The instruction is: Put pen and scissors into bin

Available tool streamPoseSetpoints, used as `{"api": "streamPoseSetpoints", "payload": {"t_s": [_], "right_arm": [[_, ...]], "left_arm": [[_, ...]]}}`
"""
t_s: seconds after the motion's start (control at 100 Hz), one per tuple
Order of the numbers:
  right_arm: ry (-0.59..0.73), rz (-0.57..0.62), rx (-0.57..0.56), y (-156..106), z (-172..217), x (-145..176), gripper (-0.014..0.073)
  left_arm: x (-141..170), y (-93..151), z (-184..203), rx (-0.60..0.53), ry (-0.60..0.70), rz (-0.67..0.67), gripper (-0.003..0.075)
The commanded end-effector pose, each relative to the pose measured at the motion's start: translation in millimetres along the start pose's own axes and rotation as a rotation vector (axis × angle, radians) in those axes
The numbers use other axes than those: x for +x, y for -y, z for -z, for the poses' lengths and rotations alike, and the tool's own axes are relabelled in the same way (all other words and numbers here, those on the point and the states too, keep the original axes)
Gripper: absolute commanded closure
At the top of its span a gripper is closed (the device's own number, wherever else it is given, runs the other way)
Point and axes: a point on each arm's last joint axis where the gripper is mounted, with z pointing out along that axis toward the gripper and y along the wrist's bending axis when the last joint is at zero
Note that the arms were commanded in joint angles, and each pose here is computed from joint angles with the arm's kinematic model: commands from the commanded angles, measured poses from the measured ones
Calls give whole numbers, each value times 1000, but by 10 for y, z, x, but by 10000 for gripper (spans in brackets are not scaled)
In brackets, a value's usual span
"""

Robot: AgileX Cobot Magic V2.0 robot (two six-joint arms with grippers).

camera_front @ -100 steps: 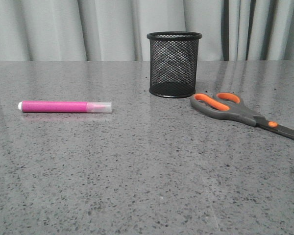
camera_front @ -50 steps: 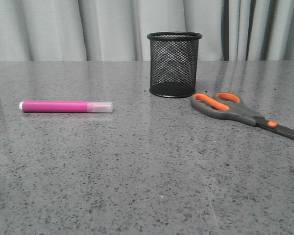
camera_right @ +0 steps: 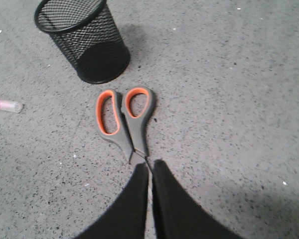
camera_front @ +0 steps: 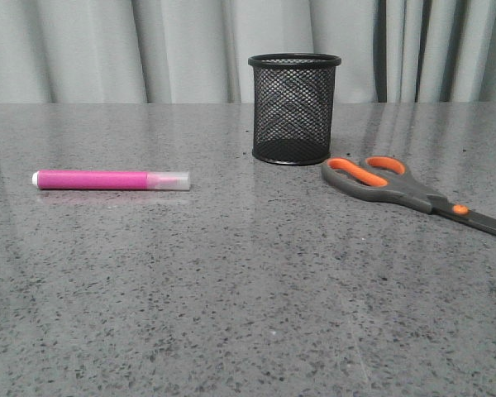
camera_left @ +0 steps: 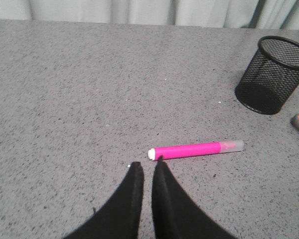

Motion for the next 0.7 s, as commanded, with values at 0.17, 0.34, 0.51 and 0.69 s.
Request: {"api": "streamPoseSetpoints", "payload": {"t_s": [0.17, 0.34, 0.51, 0.69], "right_arm": [[36, 41, -37, -70, -51, -163, 198], [35, 83, -70, -133, -58, -158, 204], [35, 110, -86, -164, -62, -154, 204], [35, 110, -86, -164, -62, -154, 204]], "left_arm": [[-209, 86, -80, 93, 64, -25, 374], [-175, 189, -233, 184, 6, -139, 354], [-139, 292, -460, 270, -68, -290, 354], [-237, 363, -825, 341, -158, -417, 354]]}}
